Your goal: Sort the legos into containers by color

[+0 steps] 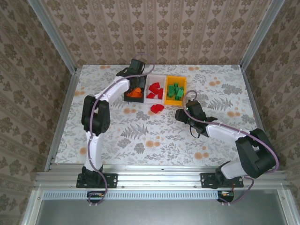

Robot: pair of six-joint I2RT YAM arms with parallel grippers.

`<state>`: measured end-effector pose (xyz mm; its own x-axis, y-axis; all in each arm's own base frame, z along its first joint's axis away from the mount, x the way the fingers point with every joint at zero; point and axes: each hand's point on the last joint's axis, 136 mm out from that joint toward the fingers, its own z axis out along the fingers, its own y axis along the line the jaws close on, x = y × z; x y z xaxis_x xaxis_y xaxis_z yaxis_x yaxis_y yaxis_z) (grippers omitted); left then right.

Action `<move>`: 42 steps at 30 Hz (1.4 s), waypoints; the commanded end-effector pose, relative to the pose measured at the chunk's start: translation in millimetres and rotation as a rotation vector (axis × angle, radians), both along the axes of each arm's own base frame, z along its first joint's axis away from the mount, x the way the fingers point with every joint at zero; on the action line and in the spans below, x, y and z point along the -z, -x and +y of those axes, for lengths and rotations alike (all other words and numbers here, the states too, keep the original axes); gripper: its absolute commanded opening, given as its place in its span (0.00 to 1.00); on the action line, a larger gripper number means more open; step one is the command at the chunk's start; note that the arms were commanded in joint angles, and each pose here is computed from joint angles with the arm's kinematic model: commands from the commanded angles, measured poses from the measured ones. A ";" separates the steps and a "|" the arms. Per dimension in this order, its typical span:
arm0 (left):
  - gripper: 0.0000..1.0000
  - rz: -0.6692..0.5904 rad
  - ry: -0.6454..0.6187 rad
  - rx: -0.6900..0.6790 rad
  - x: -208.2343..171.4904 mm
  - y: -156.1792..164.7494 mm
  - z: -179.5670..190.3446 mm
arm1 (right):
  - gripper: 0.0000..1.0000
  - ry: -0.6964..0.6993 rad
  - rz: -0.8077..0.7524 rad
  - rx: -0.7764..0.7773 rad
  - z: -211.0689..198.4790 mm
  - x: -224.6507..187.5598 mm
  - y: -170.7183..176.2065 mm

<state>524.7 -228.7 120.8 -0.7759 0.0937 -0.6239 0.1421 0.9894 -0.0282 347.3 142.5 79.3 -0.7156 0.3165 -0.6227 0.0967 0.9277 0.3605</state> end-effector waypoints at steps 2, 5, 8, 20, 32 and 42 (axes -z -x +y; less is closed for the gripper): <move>0.46 -0.011 -0.010 0.001 -11.9 -14.9 14.6 | 0.68 -0.014 -0.008 -0.016 3.5 -4.1 2.2; 0.65 -0.027 -0.012 0.005 -24.4 -14.4 15.3 | 0.68 -0.014 -0.006 -0.017 3.9 -3.3 2.3; 0.70 -0.055 0.003 0.012 -44.9 0.6 11.7 | 0.68 -0.014 -0.005 -0.018 4.0 -2.4 2.2; 0.76 0.015 0.035 0.336 2.2 143.4 -68.4 | 0.68 -0.021 -0.002 -0.023 6.1 -1.6 1.8; 0.76 0.044 0.005 0.442 29.8 172.4 -93.3 | 0.68 -0.018 -0.001 -0.021 5.6 -1.3 2.2; 0.76 0.080 -0.032 0.523 41.7 170.5 -103.0 | 0.68 -0.003 -0.007 -0.011 1.3 -2.5 3.9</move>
